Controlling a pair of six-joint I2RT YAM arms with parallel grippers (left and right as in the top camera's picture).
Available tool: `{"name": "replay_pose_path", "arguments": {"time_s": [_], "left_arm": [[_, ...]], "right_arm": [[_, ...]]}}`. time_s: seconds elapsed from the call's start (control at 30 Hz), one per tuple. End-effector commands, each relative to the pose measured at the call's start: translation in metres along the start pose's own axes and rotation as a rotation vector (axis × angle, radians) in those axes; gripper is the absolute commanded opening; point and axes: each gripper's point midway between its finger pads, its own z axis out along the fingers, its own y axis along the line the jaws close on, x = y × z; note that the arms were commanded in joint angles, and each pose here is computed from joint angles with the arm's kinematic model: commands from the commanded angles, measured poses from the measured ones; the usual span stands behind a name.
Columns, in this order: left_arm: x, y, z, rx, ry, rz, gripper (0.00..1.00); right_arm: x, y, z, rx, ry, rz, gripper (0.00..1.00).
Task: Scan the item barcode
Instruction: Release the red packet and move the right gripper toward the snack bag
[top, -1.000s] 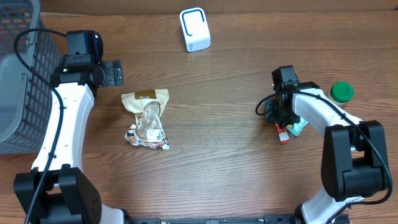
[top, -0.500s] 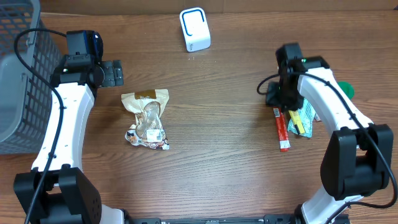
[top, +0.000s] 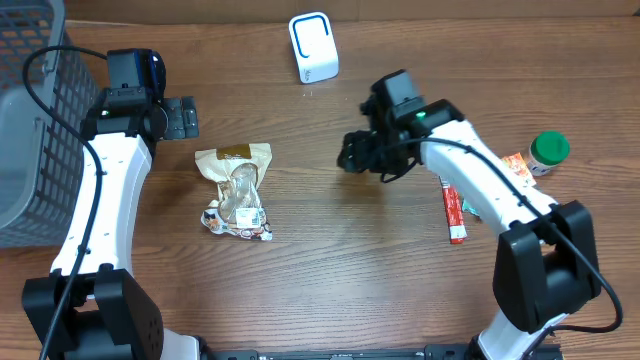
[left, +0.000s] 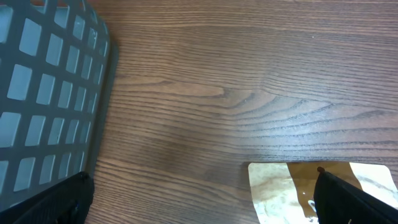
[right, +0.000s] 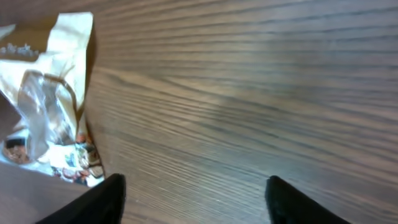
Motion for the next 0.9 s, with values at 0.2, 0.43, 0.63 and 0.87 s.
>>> {"name": "replay_pose_path", "arguments": {"time_s": [0.2,0.43,0.63,0.87], "left_arm": [[0.002,0.001,0.003,-0.010,0.007,0.024,1.00],[0.002,0.001,0.003,-0.010,0.007,0.024,1.00],[0.002,0.001,0.003,-0.010,0.007,0.024,1.00],[0.003,-0.049,-0.004,0.281,0.022,-0.069,1.00]], "right_arm": [[-0.003,-0.016,0.004,0.081,-0.024,0.001,1.00],[-0.003,-0.016,0.004,0.080,-0.024,0.001,1.00],[-0.003,-0.016,0.004,0.081,-0.024,0.001,1.00],[-0.003,-0.016,0.004,0.081,-0.024,0.001,1.00]]}}
